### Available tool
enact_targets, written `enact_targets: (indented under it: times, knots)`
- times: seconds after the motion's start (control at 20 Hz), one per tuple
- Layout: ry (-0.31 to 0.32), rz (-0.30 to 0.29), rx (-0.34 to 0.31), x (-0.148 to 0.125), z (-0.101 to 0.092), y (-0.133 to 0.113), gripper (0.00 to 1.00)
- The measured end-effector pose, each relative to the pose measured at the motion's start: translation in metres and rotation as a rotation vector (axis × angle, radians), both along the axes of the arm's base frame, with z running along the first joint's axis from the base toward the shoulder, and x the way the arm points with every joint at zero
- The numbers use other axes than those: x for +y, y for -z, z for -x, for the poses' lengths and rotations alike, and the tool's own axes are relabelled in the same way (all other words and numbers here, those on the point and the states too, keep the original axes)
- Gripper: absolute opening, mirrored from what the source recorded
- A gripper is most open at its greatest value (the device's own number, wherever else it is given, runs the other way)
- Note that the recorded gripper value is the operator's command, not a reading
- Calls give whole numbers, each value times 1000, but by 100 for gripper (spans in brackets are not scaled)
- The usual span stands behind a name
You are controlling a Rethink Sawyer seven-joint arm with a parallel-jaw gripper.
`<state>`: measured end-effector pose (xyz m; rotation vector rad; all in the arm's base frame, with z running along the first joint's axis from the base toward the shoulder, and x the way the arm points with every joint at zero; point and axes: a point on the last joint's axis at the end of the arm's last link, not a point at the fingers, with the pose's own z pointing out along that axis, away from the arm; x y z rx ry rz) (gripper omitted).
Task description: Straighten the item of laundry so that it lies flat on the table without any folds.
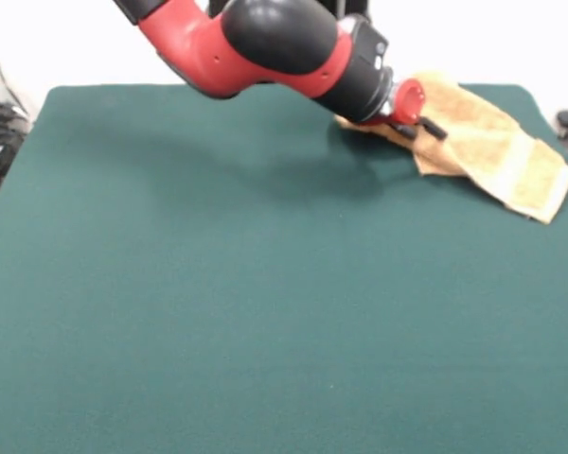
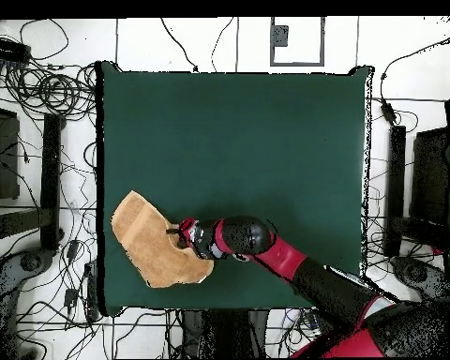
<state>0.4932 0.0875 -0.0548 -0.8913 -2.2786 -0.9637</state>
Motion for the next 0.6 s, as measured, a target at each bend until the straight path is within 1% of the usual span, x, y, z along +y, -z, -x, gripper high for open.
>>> enact_targets:
  times: [0.25, 0.3, 0.35, 0.45, 0.5, 0.6]
  knots:
    - [-16, -9, 25, 7, 14, 1, 100]
    - [-21, -10, 31, 8, 17, 0, 0]
    - [-26, -10, 32, 9, 19, 0, 0]
    - [-59, 6, 32, 14, 29, 1, 0]
    - [-64, 10, 30, 14, 30, 2, 0]
    - [-89, 38, 14, 16, 36, 3, 0]
